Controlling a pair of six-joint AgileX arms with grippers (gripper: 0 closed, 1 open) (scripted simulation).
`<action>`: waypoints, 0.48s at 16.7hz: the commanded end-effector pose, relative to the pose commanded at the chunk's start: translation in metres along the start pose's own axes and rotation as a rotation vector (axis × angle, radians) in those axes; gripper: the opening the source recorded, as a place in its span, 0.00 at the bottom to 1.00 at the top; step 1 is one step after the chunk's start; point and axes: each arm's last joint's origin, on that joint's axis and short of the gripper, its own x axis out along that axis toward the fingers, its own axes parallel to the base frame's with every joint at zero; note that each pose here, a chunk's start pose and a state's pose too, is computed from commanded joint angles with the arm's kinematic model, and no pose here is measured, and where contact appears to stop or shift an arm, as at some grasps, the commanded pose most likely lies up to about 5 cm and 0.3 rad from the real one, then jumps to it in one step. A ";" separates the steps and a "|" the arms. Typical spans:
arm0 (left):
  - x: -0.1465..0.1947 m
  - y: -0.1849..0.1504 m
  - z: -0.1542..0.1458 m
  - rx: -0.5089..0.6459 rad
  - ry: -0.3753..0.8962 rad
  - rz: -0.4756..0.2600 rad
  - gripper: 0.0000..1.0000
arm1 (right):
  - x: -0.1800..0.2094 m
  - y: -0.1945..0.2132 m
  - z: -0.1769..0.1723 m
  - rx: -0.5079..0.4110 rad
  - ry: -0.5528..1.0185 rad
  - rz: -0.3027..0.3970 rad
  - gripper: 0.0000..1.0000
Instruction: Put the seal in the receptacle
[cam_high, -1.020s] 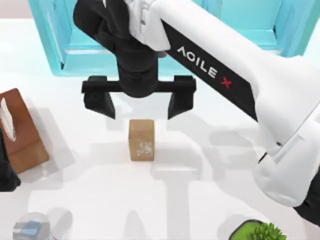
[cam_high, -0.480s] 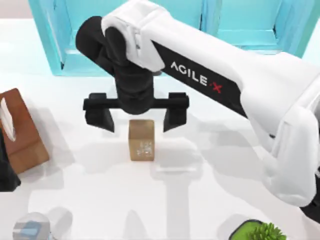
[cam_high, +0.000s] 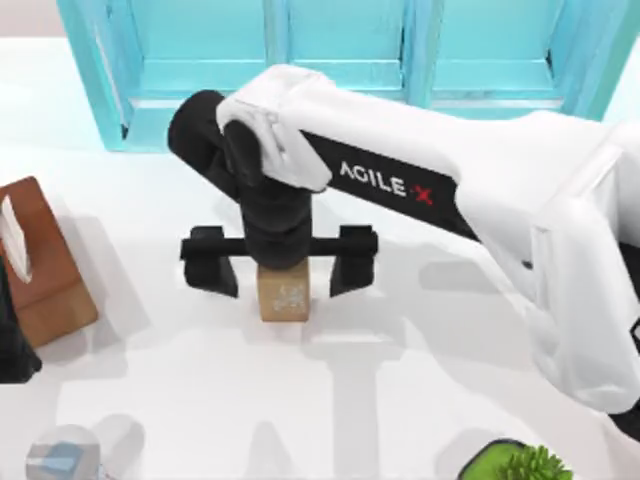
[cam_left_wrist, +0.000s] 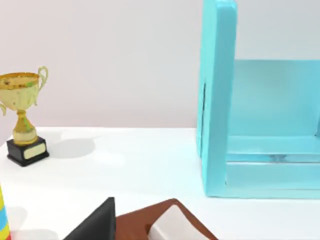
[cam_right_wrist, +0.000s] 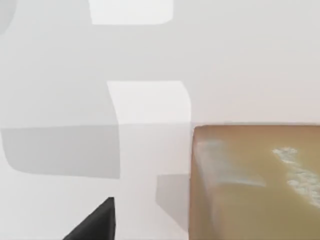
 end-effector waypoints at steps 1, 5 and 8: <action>0.000 0.000 0.000 0.000 0.000 0.000 1.00 | 0.000 0.000 0.000 0.000 0.000 0.000 1.00; 0.000 0.000 0.000 0.000 0.000 0.000 1.00 | 0.000 0.000 0.000 0.000 0.000 0.000 0.92; 0.000 0.000 0.000 0.000 0.000 0.000 1.00 | 0.000 0.000 0.000 0.000 0.000 0.000 0.70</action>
